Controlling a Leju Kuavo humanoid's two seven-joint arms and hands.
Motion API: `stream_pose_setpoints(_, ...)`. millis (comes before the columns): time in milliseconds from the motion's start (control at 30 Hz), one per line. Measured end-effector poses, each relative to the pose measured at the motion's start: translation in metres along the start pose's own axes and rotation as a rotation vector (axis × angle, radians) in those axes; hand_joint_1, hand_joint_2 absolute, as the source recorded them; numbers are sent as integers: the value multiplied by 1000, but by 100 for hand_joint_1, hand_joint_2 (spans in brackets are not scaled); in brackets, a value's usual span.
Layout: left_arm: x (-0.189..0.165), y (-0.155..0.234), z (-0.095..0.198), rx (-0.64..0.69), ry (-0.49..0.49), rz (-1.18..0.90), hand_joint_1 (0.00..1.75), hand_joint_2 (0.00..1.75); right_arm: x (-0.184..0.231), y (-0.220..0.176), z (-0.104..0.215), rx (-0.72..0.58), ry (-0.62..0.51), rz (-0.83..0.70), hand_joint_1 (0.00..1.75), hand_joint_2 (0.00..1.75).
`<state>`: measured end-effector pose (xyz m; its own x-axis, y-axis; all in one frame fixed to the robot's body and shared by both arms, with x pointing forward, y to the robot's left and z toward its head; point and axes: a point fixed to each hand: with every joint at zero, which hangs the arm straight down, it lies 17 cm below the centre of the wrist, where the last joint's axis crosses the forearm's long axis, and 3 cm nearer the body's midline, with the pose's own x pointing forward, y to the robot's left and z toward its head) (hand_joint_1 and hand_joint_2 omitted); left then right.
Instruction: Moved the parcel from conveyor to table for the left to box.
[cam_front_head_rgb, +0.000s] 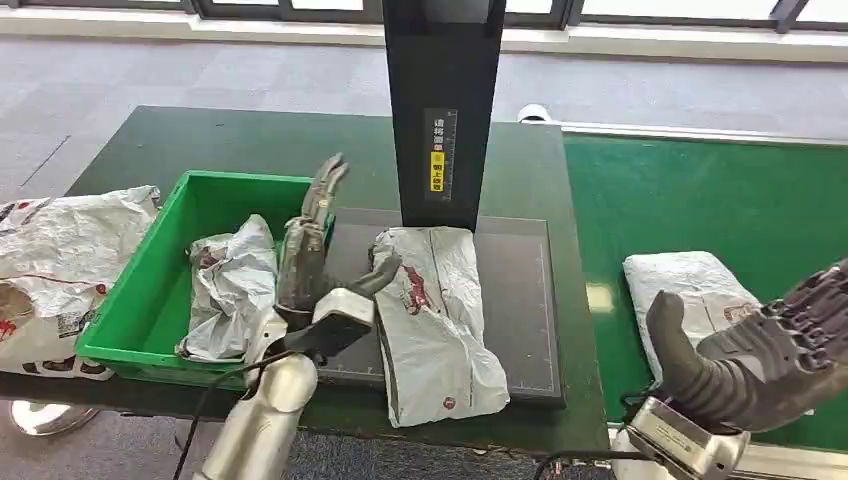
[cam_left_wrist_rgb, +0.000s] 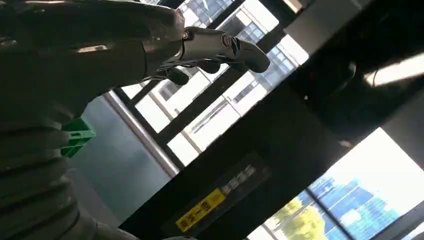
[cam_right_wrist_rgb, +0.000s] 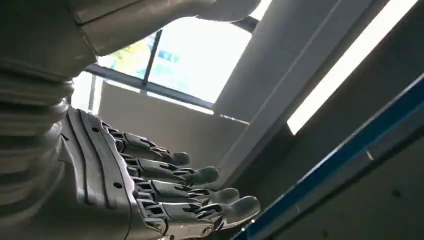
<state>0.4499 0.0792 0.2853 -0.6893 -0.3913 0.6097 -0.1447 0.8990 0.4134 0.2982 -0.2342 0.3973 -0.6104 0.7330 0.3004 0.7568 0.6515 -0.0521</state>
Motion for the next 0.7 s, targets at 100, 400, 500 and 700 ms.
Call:
stream_pose_setpoints(100, -32, -45, 8, -101, 84, -14, 0, 175, 5, -4, -4, -11, -15, 0, 0, 175)
stream_pose_setpoints(400, -107, -134, 80, -419, 365, -98, 0, 175, 10, -9, -9, -28, -27, -6, 0, 175)
stream_pose_setpoints(500, -121, -146, 98, -495, 428, -126, 0, 175, 10, -9, -9, -30, -28, -7, 0, 175)
stream_pose_setpoints(700, -150, -158, 136, -635, 549, -216, 0, 175, 14, -7, -10, -27, -37, -13, 0, 175)
